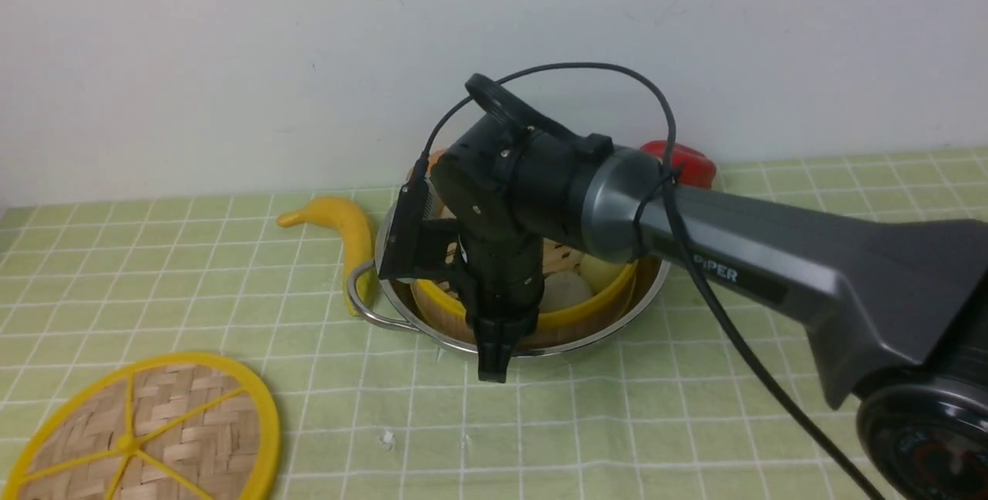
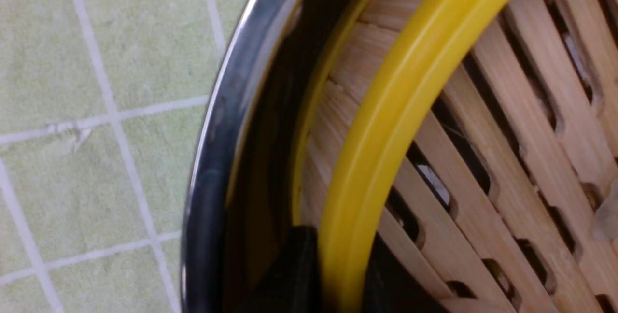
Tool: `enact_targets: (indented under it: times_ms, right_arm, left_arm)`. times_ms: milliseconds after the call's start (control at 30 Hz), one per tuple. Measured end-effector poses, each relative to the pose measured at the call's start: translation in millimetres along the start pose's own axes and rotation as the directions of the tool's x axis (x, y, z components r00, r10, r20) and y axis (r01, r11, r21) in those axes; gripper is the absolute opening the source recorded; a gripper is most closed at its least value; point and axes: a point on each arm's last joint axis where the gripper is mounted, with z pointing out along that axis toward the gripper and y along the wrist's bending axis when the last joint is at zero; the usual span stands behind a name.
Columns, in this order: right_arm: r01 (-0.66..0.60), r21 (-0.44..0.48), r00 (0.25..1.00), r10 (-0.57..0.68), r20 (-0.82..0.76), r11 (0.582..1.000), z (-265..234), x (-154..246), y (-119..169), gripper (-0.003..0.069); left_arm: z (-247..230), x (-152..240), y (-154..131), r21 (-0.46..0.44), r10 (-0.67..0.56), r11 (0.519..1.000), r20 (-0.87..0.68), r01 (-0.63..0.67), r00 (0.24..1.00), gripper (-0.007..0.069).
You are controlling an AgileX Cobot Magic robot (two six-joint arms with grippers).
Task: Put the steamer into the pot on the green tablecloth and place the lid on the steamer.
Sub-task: 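Place the bamboo steamer basket of food into the steel pot with the right gripper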
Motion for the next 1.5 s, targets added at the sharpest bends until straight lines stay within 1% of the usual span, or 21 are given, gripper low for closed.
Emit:
enact_targets:
  times_ms: [167,433,533,633,667,733,800,833,900,967,1067,1200,1367,1500]
  right_arm:
    - [-0.003,0.01,1.0,0.003,0.003,1.0,-3.3,-1.0,-2.0,0.0104]
    - [-0.035,-0.028,0.999,0.036,0.021,0.999,-3.6,-2.8,1.4,0.0104]
    - [-0.042,-0.022,0.999,0.042,0.021,0.999,-3.8,-2.8,0.7,0.0122]
    - [-0.038,-0.009,0.999,0.038,0.021,0.999,-5.3,-2.8,-0.7,0.0191]
    - [-0.038,-0.008,0.999,0.038,0.021,0.999,-5.3,-2.7,-0.8,0.0191]
    - [-0.034,0.005,0.999,0.034,0.025,0.999,-6.0,-3.0,-2.1,0.0276]
    - [-0.038,0.011,0.999,0.037,0.026,0.999,-6.0,-3.1,-2.7,0.0332]
    - [-0.04,0.011,0.999,0.04,0.026,0.999,-6.0,-3.1,-2.7,0.0336]
    - [-0.068,0.013,0.997,0.068,0.026,0.998,-6.1,-3.0,-3.0,0.0378]
    - [-0.094,0.014,0.995,0.093,0.029,0.995,-7.3,-3.1,-3.2,0.0393]
    - [-0.127,0.019,0.991,0.126,0.047,0.992,-14.8,-3.2,-4.6,0.0404]
    - [-0.138,0.02,0.988,0.136,0.072,0.99,-26.3,-3.7,-5.2,0.0405]
    - [-0.183,-0.025,0.973,0.185,0.139,0.983,-52.0,-4.8,-3.6,0.0406]
    - [-0.251,-0.031,0.952,0.253,0.174,0.967,-70.8,-3.1,-5.3,0.0378]
  left_arm:
    - [0.0,0.0,0.0,0.0,0.0,1.0,0.0,0.0,1.0,0.0244]
    - [0.0,0.0,0.0,0.0,0.0,1.0,0.0,0.0,1.0,0.0244]
    - [0.0,0.0,0.0,0.0,0.0,1.0,0.0,0.0,1.0,0.0244]
    - [0.0,0.0,0.0,0.0,0.0,1.0,0.0,0.0,1.0,0.0244]
    - [0.0,0.0,0.0,0.0,0.0,1.0,0.0,0.0,1.0,0.0244]
    - [0.0,0.0,0.0,0.0,0.0,1.0,0.0,0.0,1.0,0.0244]
    - [0.0,0.0,0.0,0.0,0.0,1.0,0.0,0.0,1.0,0.0244]
    - [0.0,0.0,0.0,0.0,0.0,1.0,0.0,0.0,1.0,0.0244]
    - [0.0,0.0,0.0,0.0,0.0,1.0,0.0,0.0,1.0,0.0244]
    - [0.0,0.0,0.0,0.0,0.0,1.0,0.0,0.0,1.0,0.0244]
    - [0.0,0.0,0.0,0.0,0.0,1.0,0.0,0.0,1.0,0.0244]
    - [0.0,0.0,0.0,0.0,0.0,1.0,0.0,0.0,1.0,0.0244]
    - [0.0,0.0,0.0,0.0,0.0,1.0,0.0,0.0,1.0,0.0244]
    - [0.0,0.0,0.0,0.0,0.0,1.0,0.0,0.0,1.0,0.0244]
